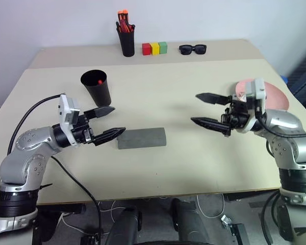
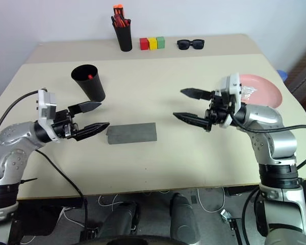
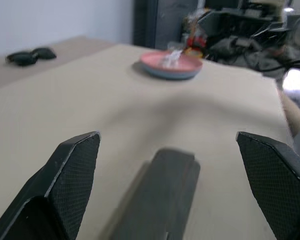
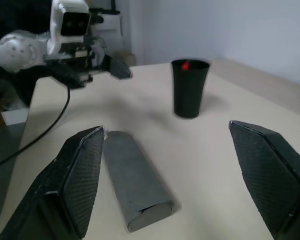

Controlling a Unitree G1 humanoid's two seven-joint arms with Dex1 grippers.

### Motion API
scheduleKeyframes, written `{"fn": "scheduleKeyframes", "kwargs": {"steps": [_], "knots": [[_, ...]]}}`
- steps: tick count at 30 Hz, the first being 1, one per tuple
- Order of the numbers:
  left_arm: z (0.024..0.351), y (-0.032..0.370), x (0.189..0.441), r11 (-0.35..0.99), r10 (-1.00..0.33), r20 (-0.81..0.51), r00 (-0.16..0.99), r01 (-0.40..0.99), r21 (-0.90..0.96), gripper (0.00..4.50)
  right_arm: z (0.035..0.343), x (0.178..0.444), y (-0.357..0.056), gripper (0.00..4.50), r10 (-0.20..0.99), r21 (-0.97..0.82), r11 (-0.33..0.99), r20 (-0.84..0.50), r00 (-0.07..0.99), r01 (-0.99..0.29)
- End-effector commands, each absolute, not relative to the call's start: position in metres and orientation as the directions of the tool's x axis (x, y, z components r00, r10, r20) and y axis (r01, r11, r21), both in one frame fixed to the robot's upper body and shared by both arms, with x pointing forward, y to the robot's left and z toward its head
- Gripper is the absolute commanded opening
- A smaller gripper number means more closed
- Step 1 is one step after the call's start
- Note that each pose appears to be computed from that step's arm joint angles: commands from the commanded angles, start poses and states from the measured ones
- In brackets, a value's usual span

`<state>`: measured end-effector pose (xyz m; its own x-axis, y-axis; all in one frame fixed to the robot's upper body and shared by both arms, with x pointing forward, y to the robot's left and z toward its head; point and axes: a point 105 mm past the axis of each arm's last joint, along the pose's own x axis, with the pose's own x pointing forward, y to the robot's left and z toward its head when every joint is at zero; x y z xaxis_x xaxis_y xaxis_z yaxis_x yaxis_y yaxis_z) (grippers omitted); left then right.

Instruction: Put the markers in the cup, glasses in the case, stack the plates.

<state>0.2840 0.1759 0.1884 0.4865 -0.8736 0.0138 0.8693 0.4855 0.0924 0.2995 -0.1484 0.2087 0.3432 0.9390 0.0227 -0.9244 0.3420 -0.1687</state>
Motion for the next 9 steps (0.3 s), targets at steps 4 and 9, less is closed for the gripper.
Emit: {"fn": "scheduleKeyframes", "kwargs": {"steps": [4,9], "knots": [[0.1937,0.1845,0.2806,0.523,-0.85,0.03,0.526,0.835,0.168,4.5,0.2156,0.2906,-0.1506,4.06,0.935,-0.207,0.344,-0.016,0.355,-0.916],[0.1994,0.1808,0.2846,0.539,-0.841,0.058,0.538,0.823,0.181,4.5,0.2111,0.2961,-0.1505,4.06,0.93,-0.212,0.35,-0.041,0.366,-0.912]]}}
